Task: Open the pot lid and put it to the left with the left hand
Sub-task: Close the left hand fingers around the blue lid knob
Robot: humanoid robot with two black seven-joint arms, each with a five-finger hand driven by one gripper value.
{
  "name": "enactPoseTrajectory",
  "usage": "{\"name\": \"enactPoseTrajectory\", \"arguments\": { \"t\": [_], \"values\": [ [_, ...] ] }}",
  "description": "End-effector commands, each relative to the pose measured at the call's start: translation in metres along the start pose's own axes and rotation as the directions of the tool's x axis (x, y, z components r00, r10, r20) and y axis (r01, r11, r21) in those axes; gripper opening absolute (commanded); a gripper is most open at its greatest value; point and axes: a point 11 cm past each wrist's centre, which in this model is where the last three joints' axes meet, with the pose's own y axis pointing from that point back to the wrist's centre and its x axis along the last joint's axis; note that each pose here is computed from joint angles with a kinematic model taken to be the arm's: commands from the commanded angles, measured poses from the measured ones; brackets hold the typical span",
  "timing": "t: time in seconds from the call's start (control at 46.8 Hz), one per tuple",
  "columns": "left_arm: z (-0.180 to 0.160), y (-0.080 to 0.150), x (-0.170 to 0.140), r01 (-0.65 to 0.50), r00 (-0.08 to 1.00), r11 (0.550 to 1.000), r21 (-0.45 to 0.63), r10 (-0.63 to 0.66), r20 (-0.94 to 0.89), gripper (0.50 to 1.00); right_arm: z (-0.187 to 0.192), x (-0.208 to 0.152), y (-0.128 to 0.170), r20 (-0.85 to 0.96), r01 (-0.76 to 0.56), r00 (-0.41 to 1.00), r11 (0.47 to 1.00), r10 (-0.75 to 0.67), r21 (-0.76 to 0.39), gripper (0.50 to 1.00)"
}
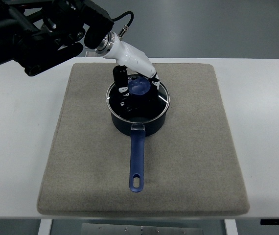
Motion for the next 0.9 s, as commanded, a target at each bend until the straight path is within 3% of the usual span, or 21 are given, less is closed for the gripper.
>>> {"name": "enactPoseTrajectory", "arguments": {
  "t": [0.0, 0.064, 0.299, 0.876],
  "values": [
    [0.000, -0.001, 0.000, 0.003, 1.000, 1.000, 0.000, -0.003, 0.001, 0.559, 0.000, 0.000, 0.000, 0.000, 0.000, 1.000, 1.000, 0.000, -0.001, 0.917],
    [0.001, -0.001, 0.000, 0.000, 1.000, 1.000, -0.002, 0.000, 0.003, 0.500, 0.000, 0.000, 0.000, 0.000, 0.000, 1.000, 1.000, 0.000, -0.001, 0.917],
    [0.002, -0.002, 0.010, -0.076, 0.996, 0.997, -0.010, 0.077, 0.036, 0.500, 0.000, 0.000, 0.000, 0.000, 0.000, 1.000, 1.000, 0.000, -0.001, 0.917],
    [-0.002, 0.000, 0.008, -0.058, 0.997, 0.998, 0.009, 0.057, 0.043, 0.500, 0.000, 0.000, 0.000, 0.000, 0.000, 1.000, 1.000, 0.000, -0.001, 0.917]
  ]
}}
